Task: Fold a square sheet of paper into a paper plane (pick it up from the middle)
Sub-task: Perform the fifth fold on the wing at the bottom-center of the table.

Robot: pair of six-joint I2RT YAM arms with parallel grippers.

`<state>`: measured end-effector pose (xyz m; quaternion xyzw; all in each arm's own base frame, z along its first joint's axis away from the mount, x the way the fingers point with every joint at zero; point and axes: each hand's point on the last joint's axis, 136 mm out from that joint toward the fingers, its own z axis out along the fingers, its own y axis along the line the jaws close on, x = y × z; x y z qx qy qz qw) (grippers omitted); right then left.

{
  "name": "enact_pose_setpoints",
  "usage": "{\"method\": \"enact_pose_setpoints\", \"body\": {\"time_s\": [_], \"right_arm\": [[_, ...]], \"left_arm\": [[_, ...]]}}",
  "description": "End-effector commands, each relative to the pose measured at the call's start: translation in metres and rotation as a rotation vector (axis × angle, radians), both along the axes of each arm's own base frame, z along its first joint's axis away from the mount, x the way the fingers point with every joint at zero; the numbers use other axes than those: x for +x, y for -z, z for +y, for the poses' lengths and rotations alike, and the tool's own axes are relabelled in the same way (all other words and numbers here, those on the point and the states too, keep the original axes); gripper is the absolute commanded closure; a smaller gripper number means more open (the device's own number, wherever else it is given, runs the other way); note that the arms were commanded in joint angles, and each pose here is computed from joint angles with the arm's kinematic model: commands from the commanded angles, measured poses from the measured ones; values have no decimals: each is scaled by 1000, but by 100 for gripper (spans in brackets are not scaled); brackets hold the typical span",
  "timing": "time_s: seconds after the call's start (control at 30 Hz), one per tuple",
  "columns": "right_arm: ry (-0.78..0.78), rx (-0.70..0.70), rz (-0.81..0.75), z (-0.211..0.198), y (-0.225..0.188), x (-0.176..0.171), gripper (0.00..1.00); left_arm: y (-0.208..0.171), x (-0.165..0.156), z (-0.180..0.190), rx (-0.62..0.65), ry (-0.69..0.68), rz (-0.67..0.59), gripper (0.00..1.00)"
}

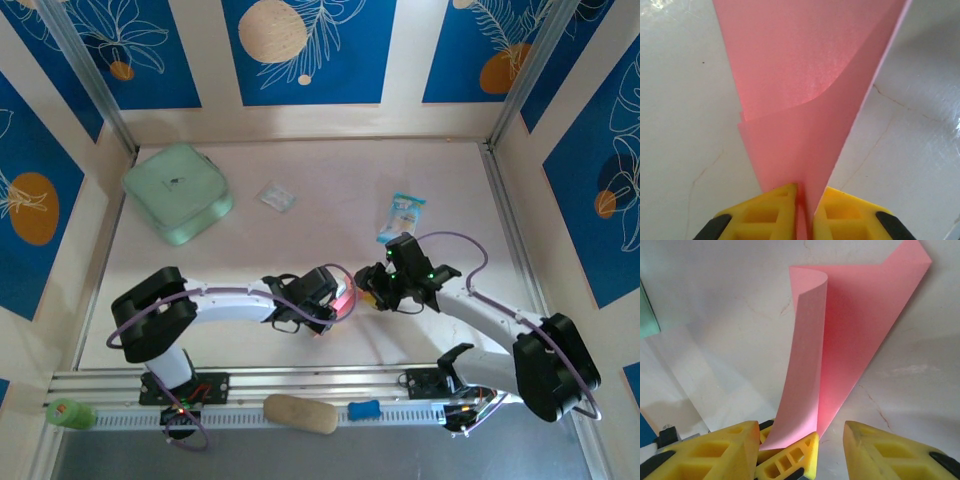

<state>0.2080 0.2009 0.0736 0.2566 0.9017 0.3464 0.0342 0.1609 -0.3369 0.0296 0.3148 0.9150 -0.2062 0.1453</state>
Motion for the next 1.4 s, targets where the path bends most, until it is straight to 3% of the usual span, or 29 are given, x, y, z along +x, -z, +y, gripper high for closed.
{"method": "enact_pose_setpoints", "body": {"time_s": [0.0, 0.37, 0.63, 0.83, 1.07, 1.37], "right_arm": [[-29, 1, 34, 4, -2, -3, 53], [-38, 14, 47, 7, 2, -4, 55], [-26, 10, 70, 4, 9, -6, 75], [-17, 12, 72, 3, 10, -6, 82], [-9, 13, 76, 1, 11, -6, 97], [1, 17, 82, 1, 14, -7, 100]], "left_arm": [[0, 4, 1, 48, 24, -42, 87], [1, 6, 5, 123, 53, -92, 87], [1, 1, 1, 124, 79, -105, 84], [-1, 0, 0, 119, 87, -110, 78], [-2, -3, -1, 113, 95, -111, 77], [-3, -6, -6, 91, 106, -106, 79]]}}
